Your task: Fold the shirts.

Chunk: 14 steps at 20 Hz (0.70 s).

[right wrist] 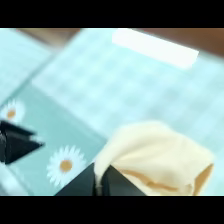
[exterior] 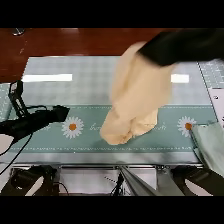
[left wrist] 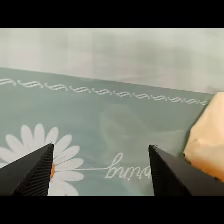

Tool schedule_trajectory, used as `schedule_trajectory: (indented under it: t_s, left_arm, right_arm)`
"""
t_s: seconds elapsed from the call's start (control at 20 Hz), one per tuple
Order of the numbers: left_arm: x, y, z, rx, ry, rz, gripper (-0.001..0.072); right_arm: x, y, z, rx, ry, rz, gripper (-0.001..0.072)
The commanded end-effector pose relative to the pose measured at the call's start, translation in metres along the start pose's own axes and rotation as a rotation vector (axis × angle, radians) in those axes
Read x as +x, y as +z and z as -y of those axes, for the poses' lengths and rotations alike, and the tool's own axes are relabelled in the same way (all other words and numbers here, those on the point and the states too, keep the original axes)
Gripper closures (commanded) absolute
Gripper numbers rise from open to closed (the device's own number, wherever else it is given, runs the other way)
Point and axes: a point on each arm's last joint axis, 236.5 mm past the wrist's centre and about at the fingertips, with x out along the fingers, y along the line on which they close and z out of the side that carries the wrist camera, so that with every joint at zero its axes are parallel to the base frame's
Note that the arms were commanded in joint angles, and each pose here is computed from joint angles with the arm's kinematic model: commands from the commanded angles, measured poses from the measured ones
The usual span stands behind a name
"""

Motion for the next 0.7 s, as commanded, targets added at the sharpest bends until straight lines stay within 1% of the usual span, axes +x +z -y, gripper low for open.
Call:
schedule_trajectory:
  t_s: [0.0,0.1,0.15,0.2,0.25,0.35,0.4,0.45,0.55,0.6,0.65]
  left_arm:
    - [-0.001,-0.008,-0.009,-0.013,0.028,-0.037,0.0004]
    - [-0.001,-0.016,-0.011,-0.016,0.036,-0.073,0.0004]
    - [-0.002,-0.021,-0.011,-0.021,0.035,-0.093,0.0004]
    - [-0.002,-0.026,-0.009,-0.030,0.030,-0.113,0.0004]
    - [-0.002,-0.030,-0.008,-0.039,0.024,-0.129,0.0004]
    - [-0.004,-0.040,-0.004,-0.053,0.010,-0.173,0.0004]
    - [-0.006,-0.048,-0.004,-0.030,0.008,-0.208,0.0004]
    - [-0.008,-0.058,-0.006,-0.001,0.017,-0.252,0.0004]
    - [-0.014,-0.082,-0.015,0.026,0.048,-0.361,0.0004]
    - [-0.015,-0.089,-0.017,0.037,0.055,-0.395,0.0004]
    - [-0.011,-0.090,-0.018,0.028,0.054,-0.399,0.0005]
  right_arm:
    - [0.124,-0.104,-0.027,0.130,0.051,-0.231,0.0688]
    - [0.174,-0.134,-0.037,0.227,0.102,-0.303,0.0687]
    - [0.189,-0.144,-0.037,0.285,0.119,-0.331,0.0647]
    - [0.198,-0.151,-0.033,0.329,0.133,-0.355,0.0316]
    - [0.198,-0.151,-0.028,0.347,0.154,-0.367,0.0076]
    - [0.174,-0.136,0.001,0.365,0.150,-0.381,0.0088]
    - [0.151,-0.125,0.031,0.367,0.111,-0.384,0.0088]
    - [0.119,-0.119,0.071,0.367,0.028,-0.382,0.0088]
    - [0.043,-0.129,0.157,0.369,-0.216,-0.413,0.0088]
    - [-0.004,-0.145,0.199,0.414,-0.370,-0.417,0.0088]
    - [-0.036,-0.162,0.225,0.490,-0.472,-0.387,0.0095]
